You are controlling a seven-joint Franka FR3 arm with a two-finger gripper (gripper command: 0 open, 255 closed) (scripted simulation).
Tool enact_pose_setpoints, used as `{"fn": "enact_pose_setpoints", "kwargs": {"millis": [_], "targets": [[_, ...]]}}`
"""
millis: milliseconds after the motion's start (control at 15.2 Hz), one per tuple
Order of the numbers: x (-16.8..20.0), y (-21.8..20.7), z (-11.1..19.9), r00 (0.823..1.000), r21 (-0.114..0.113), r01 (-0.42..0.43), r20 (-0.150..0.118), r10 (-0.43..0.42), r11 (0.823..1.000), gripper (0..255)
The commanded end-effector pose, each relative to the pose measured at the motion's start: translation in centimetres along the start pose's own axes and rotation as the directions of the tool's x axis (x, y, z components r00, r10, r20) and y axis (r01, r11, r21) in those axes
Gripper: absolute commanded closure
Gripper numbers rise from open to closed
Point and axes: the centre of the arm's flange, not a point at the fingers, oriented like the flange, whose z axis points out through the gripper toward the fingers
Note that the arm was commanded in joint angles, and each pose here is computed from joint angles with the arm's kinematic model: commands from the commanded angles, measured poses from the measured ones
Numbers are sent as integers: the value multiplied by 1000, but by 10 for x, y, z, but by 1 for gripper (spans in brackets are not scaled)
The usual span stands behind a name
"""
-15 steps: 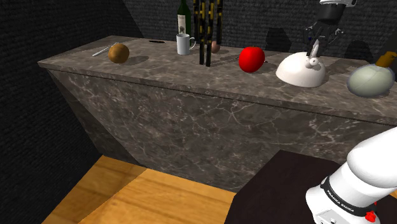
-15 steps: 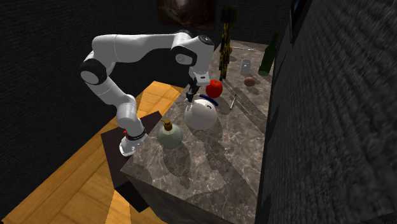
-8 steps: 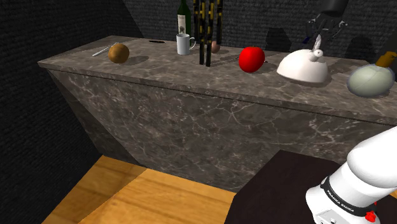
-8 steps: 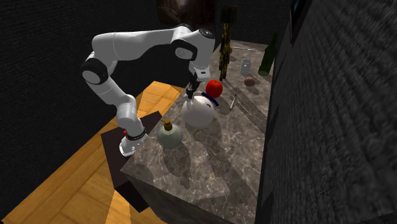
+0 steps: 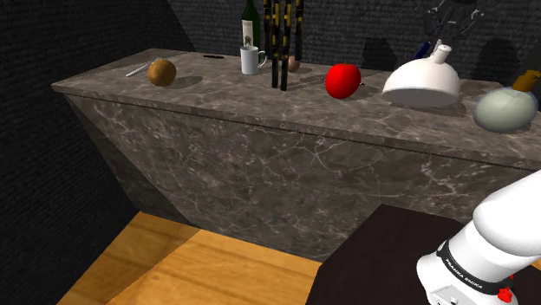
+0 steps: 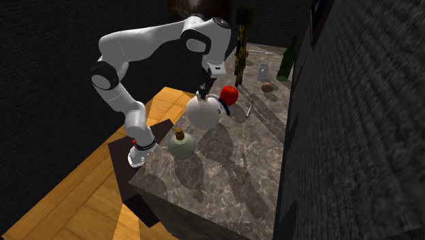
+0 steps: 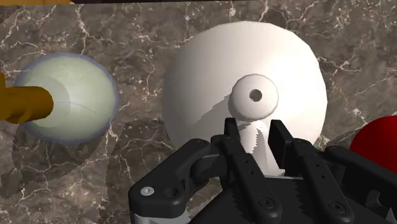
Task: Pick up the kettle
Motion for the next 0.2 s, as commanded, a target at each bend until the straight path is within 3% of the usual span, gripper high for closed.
{"fn": "enact_pose_setpoints", "kwargs": {"millis": [0, 132], "targets": [[-3, 0, -11, 1000, 1, 0, -1, 0, 1000, 255], [-4, 0, -12, 1000, 1, 0, -1, 0, 1000, 255]]}}
